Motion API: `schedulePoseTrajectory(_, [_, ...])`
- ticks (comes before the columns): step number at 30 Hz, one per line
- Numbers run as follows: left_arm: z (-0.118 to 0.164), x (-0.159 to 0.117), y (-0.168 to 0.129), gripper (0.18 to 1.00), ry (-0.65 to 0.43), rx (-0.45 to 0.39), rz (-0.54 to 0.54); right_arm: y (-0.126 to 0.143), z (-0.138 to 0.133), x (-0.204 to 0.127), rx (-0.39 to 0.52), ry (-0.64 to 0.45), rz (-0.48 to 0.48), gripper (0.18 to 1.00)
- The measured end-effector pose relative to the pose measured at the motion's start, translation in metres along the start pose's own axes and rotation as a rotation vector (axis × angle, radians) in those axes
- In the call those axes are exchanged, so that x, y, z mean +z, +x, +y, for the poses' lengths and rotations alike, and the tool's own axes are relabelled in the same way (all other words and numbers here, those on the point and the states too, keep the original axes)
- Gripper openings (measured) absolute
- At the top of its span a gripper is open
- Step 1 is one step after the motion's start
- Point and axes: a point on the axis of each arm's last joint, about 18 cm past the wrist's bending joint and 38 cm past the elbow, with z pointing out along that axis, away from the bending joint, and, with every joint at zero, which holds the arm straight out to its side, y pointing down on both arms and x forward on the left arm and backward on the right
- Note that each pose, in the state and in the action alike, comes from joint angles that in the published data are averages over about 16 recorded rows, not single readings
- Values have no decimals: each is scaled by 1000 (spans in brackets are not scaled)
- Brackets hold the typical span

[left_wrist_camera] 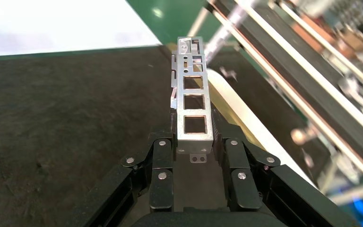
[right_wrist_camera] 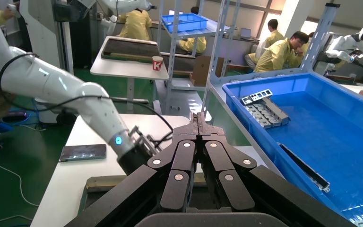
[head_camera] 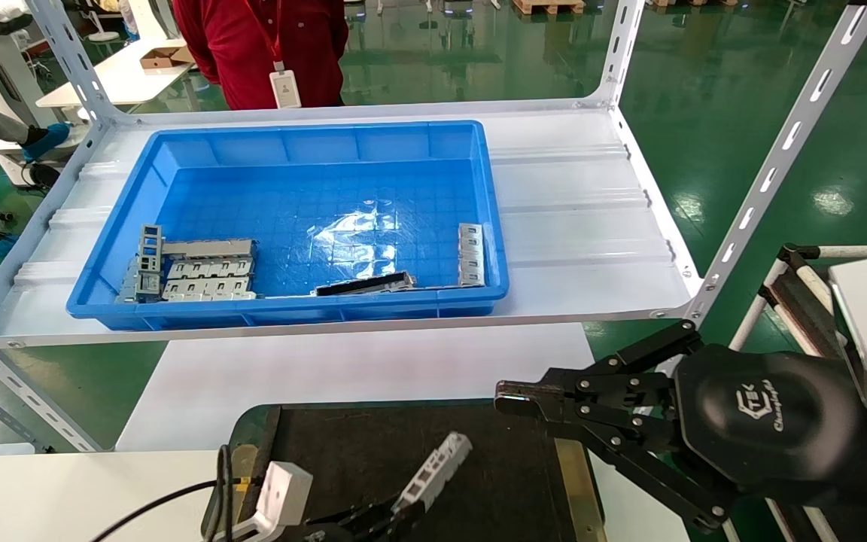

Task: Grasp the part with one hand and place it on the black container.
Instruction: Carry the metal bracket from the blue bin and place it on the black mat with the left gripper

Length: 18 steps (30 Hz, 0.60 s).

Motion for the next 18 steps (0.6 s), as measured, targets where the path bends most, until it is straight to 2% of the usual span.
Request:
schedulePoseTrajectory(10, [26,42,-2,322,118,-147,-197,0,0,0,0,0,0,191])
schedulePoseTrajectory(18, [41,70,-1,322,184,-226,-320,0,0,0,0,0,0,191])
